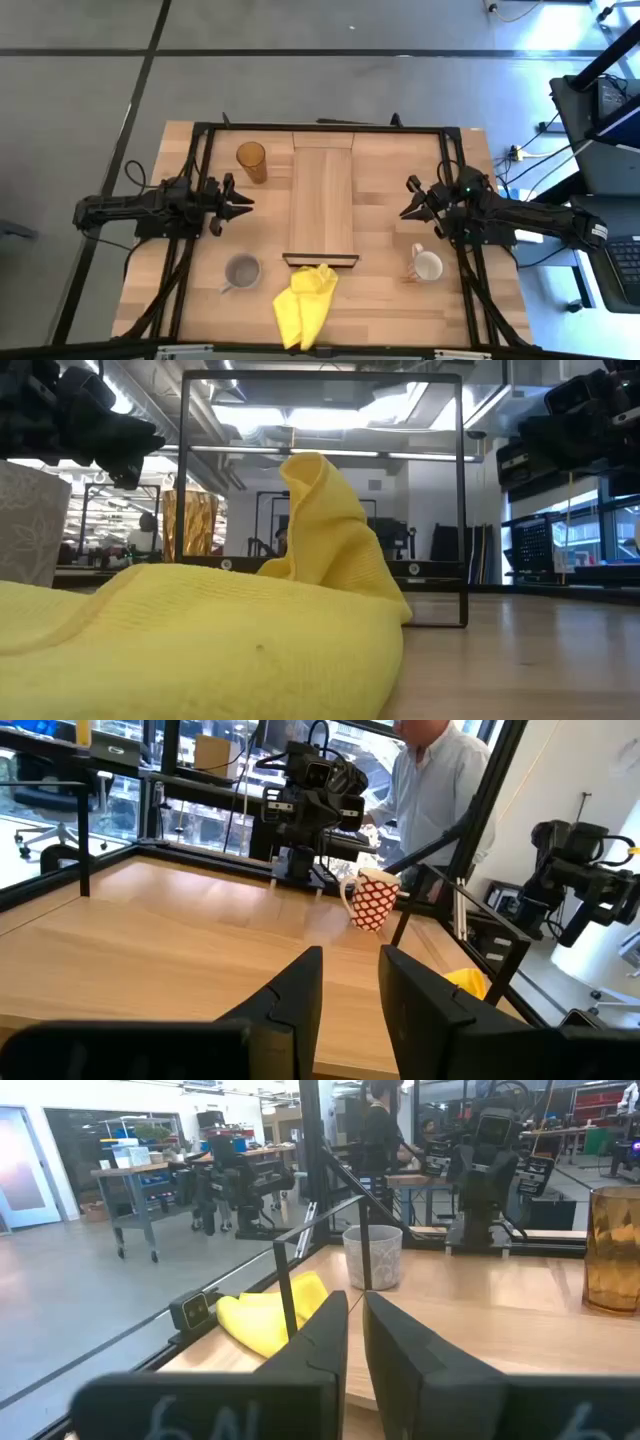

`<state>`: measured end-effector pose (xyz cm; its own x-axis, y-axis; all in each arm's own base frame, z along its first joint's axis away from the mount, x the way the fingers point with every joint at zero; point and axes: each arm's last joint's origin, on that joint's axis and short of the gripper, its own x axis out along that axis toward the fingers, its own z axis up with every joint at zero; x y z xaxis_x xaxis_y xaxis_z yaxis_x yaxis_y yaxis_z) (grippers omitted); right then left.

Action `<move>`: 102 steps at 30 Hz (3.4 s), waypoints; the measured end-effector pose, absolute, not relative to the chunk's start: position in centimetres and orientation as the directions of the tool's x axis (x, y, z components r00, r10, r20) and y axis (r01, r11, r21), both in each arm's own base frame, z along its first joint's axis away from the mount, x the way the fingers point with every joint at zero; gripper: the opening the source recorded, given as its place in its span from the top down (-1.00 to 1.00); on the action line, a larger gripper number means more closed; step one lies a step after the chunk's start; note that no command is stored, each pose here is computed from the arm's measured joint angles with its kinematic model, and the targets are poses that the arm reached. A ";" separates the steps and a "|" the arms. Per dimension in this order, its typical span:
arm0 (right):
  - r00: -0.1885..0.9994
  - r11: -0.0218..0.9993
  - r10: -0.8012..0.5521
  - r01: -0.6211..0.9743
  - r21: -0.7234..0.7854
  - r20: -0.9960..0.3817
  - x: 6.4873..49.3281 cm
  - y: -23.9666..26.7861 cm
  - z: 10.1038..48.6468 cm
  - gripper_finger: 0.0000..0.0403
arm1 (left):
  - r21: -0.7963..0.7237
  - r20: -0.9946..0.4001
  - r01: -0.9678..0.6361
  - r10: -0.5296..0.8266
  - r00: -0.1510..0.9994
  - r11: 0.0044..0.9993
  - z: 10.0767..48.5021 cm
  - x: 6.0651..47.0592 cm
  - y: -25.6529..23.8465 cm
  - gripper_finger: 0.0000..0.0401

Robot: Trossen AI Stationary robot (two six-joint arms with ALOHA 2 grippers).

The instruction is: Stack small to large cups/mugs on shelf

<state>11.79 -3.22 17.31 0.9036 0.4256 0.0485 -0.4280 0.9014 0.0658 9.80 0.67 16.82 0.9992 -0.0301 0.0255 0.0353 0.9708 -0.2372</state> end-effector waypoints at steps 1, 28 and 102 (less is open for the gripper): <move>0.904 0.901 0.426 -0.428 0.067 0.048 11.8 -3.2 17.3 0.80 | -0.237 0.026 0.035 -0.030 0.999 0.971 16.8 9.8 0.7 0.52; 0.904 0.901 0.426 -0.428 0.066 0.048 11.8 -3.2 17.3 0.80 | -0.237 0.025 0.035 -0.030 0.999 0.971 16.8 9.8 0.7 0.52; 0.977 0.909 0.187 -0.135 -0.395 0.097 9.6 -3.1 43.0 0.80 | -0.237 0.025 0.035 -0.030 0.999 0.971 16.8 9.8 0.7 0.52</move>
<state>9.63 -3.12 43.02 0.9775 0.1874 0.0970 -0.1351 0.9088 -0.3948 9.80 0.67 16.82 0.9992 -0.0303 0.0255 0.0355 0.9708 -0.2372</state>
